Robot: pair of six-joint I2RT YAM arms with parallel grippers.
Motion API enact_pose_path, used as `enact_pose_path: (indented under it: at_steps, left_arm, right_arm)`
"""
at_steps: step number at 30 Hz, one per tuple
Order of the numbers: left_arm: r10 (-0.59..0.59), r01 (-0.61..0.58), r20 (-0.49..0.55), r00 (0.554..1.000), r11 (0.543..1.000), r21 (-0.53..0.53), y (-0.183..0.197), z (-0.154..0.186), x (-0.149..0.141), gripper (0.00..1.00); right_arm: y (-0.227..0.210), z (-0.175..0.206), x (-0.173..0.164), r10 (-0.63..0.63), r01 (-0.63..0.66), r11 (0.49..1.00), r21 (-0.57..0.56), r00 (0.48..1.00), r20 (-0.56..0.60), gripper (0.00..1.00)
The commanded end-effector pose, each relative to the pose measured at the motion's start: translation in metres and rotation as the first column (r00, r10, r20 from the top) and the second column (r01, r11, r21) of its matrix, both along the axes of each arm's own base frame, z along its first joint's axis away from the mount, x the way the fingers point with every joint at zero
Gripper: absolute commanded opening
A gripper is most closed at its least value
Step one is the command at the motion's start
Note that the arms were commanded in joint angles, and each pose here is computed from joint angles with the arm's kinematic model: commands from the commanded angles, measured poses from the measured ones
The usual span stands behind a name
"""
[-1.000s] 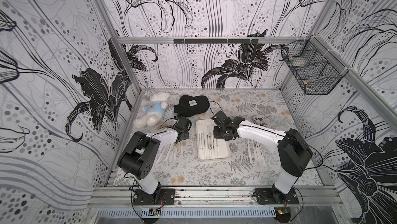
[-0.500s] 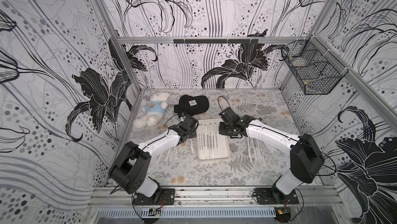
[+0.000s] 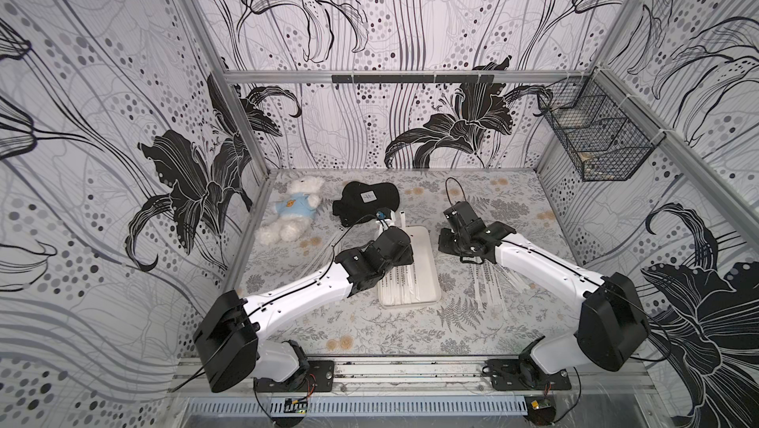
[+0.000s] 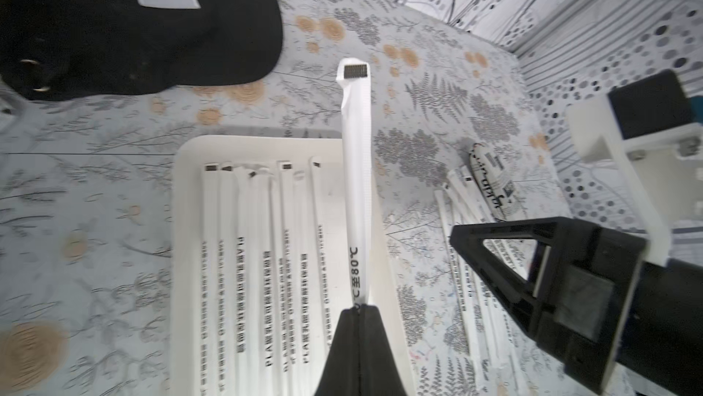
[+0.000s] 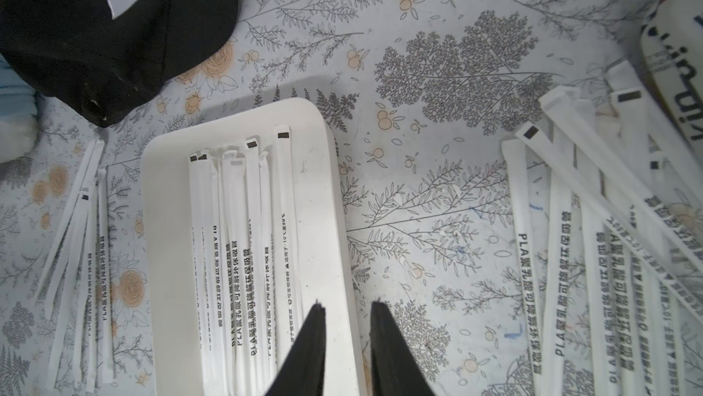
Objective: Put the straws into the storage box
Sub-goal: Pick up the straw from the center of the board, then place the straw in the storage box.
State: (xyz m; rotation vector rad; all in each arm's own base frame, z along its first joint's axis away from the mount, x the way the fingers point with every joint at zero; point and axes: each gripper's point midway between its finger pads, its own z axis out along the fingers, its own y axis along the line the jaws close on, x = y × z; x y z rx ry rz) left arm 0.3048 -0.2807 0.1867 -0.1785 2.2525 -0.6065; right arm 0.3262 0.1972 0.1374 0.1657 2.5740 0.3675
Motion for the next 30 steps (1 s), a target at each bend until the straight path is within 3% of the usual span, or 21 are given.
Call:
enact_pose_path:
  at_steps: [1,11,30]
  left_arm:
    - [-0.008,0.015,0.04,0.999,0.987,-0.162,-0.022,-0.001,0.01,0.0]
    - [-0.075,0.074,0.0,0.997,0.98,-0.187,-0.037,-0.048,0.01,0.0]
    - [-0.123,0.111,-0.077,0.989,0.983,-0.145,-0.041,-0.091,0.01,0.0]
  right_arm:
    - [-0.007,0.006,-0.002,0.013,-0.013,1.0,0.012,1.0,0.025,0.25]
    - [-0.016,0.001,-0.007,0.009,-0.01,1.0,0.027,0.999,0.043,0.23]
    - [-0.021,-0.011,-0.006,0.018,-0.019,1.0,0.018,1.0,0.013,0.22]
